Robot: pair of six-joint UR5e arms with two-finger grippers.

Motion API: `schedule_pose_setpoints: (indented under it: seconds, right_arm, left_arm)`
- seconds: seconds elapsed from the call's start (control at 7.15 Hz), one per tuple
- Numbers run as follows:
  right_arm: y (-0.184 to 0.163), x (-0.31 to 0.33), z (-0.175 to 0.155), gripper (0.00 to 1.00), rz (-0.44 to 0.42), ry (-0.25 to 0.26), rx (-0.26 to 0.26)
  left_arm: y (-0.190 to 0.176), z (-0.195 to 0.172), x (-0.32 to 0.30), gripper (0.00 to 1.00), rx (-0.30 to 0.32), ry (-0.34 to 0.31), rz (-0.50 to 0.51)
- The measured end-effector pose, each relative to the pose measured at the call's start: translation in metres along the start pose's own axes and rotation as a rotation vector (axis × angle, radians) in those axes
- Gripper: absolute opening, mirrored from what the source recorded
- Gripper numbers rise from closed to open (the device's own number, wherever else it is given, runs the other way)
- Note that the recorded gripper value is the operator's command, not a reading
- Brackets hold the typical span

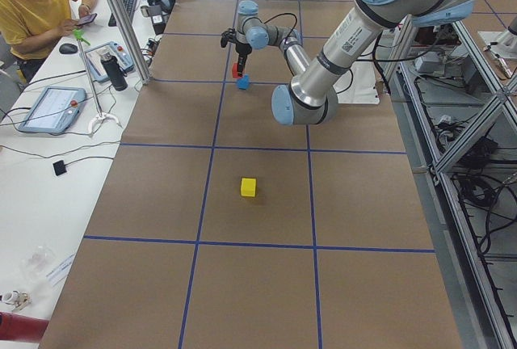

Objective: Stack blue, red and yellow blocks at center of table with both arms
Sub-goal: 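Lower the red cube onto the blue cube and open the left gripper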

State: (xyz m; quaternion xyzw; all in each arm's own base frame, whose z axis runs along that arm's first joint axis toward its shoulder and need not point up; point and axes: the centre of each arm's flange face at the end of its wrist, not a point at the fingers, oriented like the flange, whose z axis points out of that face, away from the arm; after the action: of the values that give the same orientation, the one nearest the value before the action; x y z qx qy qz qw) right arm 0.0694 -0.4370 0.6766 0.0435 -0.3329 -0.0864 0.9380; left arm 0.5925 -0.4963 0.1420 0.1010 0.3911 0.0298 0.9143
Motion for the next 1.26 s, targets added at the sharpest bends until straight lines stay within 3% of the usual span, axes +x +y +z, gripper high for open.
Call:
schedule_pose_setpoints:
  seconds: [0.28,0.98,1.12,1.26]
  right_arm:
    - [0.0000,0.0000,0.0000,1.00,0.000,0.000,0.000]
    - [0.0000,0.0000,0.0000,1.00,0.000,0.000,0.000]
    - [0.0000,0.0000,0.0000,1.00,0.000,0.000,0.000]
    - [0.0000,0.0000,0.0000,1.00,0.000,0.000,0.000]
  left_arm:
    - [0.0027,0.0047,-0.0013,0.33,-0.007,-0.005,0.001]
    - [0.0067,0.0062,0.0016,0.52,-0.012,-0.001,0.005]
    - [0.0078,0.0069,0.0020,0.67,-0.013,-0.001,0.007]
    - [0.0087,0.0080,0.0016,0.91,-0.014,-0.002,0.007]
